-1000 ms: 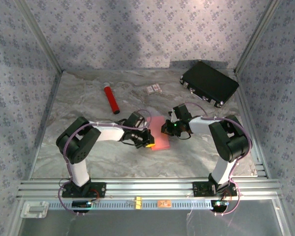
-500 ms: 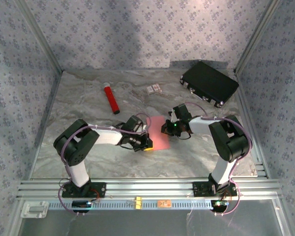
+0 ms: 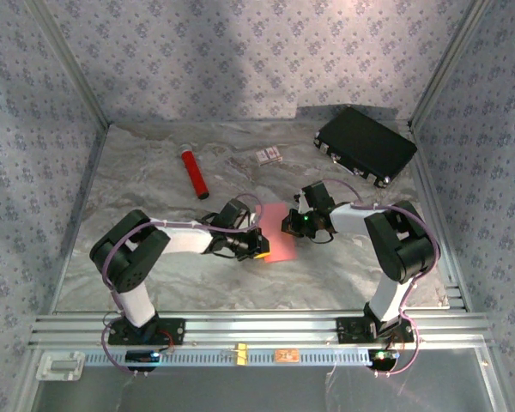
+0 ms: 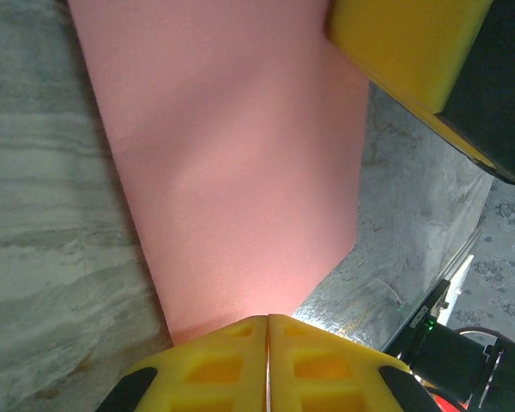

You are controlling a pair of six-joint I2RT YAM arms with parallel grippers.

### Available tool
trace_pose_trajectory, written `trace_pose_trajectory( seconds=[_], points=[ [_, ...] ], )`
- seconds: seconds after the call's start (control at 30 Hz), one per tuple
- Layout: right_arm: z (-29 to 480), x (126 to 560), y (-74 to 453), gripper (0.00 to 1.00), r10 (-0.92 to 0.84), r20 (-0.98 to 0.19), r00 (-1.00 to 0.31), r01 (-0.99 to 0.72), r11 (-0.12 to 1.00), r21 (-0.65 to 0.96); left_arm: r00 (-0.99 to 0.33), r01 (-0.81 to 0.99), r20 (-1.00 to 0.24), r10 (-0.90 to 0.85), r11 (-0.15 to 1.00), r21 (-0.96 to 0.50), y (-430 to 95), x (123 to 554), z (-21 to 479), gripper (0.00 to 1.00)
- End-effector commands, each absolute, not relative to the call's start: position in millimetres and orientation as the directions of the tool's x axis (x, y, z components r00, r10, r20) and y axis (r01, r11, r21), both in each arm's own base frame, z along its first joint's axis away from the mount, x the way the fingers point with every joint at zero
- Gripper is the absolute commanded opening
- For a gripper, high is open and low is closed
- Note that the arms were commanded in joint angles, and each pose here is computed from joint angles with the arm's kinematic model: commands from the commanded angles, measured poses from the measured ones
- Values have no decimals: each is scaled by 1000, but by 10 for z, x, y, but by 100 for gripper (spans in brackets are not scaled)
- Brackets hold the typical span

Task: Fold a paper plane with a square sheet of paper (pick it up from the middle)
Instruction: First fold the square sheet of paper in half at the center of the table.

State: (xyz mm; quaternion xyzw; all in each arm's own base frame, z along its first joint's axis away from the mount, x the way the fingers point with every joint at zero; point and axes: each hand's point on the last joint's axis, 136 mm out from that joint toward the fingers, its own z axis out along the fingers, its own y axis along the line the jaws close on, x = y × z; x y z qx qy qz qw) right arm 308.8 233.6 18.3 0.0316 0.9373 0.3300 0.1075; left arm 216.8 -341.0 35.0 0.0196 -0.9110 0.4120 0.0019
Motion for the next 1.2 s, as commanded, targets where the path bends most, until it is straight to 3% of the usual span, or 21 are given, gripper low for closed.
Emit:
trace_pose_trajectory(
  seconds=[0.0,0.4,0.73,0.97,1.17],
  points=[
    [-249,2767,1997,0,154,-58,-986,109,875,471,-999,-36,31,-19,665,-746,-3452,2158,264,8],
    [-273,2758,1997,0,153,-54,-987,110,877,469,-992,32,69,101,761,-647,-3208,1733,20,6],
    [-257,2779,2010,0,153,-58,-987,107,874,475,-990,97,31,141,810,-578,-3155,1682,70,6],
    [53,2892,2294,1,107,-111,-988,17,793,609,-994,104,-94,55,745,-659,-3245,1960,532,7],
    [774,3112,2422,13,68,-303,-950,-156,739,655,-983,26,-137,-124,639,-769,-3189,2511,875,9]
  ],
)
